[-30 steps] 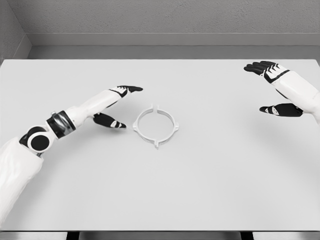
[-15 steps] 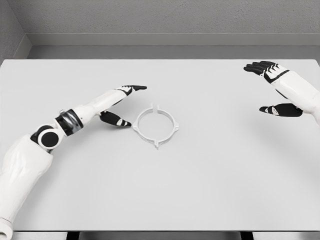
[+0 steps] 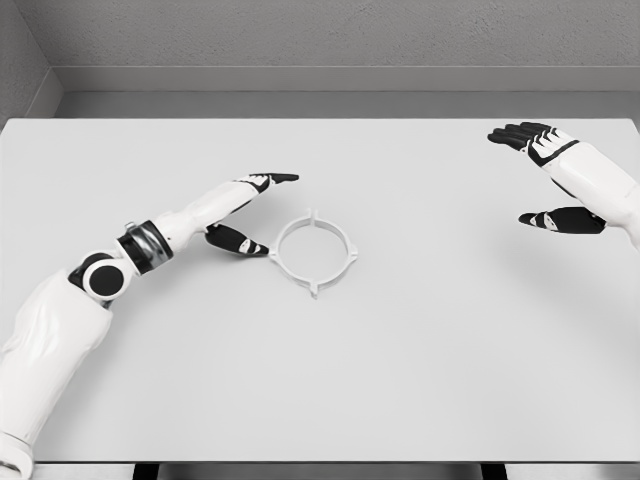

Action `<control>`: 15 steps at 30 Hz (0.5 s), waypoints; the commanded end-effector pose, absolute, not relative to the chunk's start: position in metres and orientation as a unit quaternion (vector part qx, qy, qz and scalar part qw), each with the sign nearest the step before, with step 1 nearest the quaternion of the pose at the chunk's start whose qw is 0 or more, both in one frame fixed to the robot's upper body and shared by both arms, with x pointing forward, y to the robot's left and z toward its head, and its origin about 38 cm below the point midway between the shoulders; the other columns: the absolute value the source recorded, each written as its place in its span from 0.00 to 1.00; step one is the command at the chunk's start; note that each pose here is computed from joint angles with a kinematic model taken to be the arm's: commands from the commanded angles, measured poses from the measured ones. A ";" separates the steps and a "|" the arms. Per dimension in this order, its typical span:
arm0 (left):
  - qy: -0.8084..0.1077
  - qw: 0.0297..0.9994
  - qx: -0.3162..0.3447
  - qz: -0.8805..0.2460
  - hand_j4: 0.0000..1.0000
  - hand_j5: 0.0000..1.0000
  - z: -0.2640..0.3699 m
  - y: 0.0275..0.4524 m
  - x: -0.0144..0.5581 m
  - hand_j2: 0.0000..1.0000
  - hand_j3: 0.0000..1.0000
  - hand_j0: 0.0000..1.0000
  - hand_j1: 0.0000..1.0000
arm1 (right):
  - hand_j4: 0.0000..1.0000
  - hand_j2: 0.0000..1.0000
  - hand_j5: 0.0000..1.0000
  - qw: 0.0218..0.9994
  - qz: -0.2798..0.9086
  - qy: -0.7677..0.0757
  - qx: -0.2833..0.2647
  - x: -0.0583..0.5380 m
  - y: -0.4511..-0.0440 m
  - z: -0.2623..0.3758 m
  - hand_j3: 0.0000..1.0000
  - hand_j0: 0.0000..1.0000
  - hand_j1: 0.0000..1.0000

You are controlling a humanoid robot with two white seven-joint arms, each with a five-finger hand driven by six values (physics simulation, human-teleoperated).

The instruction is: Assemble PVC drainage pipe clamps

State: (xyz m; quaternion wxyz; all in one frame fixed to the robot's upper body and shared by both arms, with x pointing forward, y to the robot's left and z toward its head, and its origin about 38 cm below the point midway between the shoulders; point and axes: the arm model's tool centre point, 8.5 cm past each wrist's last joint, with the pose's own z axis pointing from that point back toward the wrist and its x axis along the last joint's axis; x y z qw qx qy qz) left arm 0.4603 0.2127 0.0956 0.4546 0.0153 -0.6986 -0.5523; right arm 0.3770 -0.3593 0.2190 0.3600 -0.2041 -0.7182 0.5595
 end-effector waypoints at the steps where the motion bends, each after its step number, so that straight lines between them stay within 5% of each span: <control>1: -0.703 0.454 0.012 -0.548 1.00 1.00 0.097 0.210 0.460 1.00 1.00 1.00 1.00 | 1.00 1.00 1.00 0.362 0.557 -0.720 -0.203 0.377 -0.360 0.219 1.00 1.00 1.00; 13: -0.707 0.454 0.014 -0.542 1.00 1.00 0.101 0.213 0.462 1.00 1.00 1.00 1.00 | 1.00 1.00 1.00 0.366 0.556 -0.718 -0.203 0.378 -0.362 0.217 1.00 1.00 1.00; 15: -0.688 0.462 0.047 -0.557 1.00 1.00 0.106 0.253 0.463 1.00 1.00 1.00 1.00 | 1.00 1.00 1.00 0.366 0.556 -0.718 -0.203 0.378 -0.362 0.217 1.00 1.00 1.00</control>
